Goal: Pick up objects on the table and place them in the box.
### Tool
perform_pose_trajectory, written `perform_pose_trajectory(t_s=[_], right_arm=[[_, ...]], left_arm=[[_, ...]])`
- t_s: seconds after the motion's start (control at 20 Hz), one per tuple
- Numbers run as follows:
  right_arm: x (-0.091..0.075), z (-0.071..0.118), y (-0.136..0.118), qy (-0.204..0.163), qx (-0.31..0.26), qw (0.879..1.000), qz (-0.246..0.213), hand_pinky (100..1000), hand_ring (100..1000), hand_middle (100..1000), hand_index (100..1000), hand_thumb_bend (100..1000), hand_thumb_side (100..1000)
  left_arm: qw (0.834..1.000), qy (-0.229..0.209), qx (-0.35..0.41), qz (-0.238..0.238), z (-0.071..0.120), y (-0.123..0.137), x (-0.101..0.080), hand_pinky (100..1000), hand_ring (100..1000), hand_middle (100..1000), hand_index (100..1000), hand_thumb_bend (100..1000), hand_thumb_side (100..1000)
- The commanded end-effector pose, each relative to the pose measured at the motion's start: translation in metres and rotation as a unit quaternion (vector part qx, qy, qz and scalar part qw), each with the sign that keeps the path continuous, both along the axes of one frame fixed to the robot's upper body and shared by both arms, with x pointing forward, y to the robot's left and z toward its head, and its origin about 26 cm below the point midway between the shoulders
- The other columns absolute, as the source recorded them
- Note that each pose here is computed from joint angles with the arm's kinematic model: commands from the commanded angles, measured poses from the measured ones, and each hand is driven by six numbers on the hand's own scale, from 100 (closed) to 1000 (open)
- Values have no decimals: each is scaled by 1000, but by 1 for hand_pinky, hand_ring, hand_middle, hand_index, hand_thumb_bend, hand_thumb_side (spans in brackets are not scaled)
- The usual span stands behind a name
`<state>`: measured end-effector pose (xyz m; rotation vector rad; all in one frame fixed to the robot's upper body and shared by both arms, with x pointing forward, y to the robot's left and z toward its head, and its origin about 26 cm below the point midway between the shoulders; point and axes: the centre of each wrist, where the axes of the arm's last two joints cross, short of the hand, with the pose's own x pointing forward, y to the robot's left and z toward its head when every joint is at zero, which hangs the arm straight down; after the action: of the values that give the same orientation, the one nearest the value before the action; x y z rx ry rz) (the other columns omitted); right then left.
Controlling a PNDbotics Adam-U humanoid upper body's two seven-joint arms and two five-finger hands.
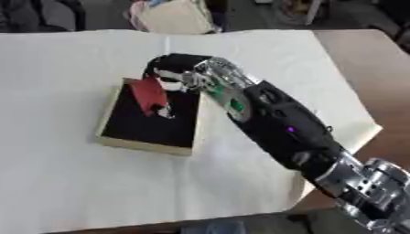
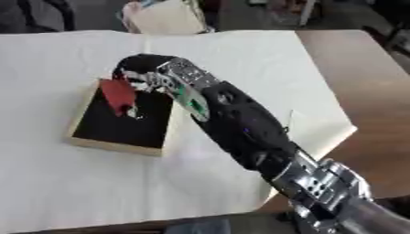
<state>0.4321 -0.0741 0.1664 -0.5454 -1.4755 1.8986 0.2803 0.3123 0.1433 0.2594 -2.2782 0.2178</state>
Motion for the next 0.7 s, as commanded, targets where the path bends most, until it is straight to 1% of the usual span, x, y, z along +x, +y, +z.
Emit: perform_pose_trajectory(t_s=[0.05,0.15,0.35,0.45,0.6,0.7], right_arm=[[1,6,0,-8,-2,1000,3,792,857,828,790,210,309],[1,4,1,-6,-7,1000,4,796,860,833,846,289,335],[2,-1,-1,-1,-14,1000,3,797,862,837,921,459,362],[3,-1,-2,1,-14,1000,0,796,862,836,939,501,363],[4,1,-6,-1,-7,1000,-5,792,860,833,946,497,384],[4,8,-12,-12,4,1000,-14,791,859,831,945,490,389]], left_arm=[[1000,-10,10,-2,7,1,0,820,517,591,799,212,469],[1000,-10,9,-3,6,0,0,820,516,591,799,212,470],[1000,-8,10,-2,6,1,0,820,517,591,799,212,469],[1000,-9,10,-2,7,1,0,820,517,591,799,212,470],[1000,-7,9,-1,6,1,-1,820,517,591,799,212,470],[1000,-9,9,1,6,1,-1,820,518,592,799,212,470]])
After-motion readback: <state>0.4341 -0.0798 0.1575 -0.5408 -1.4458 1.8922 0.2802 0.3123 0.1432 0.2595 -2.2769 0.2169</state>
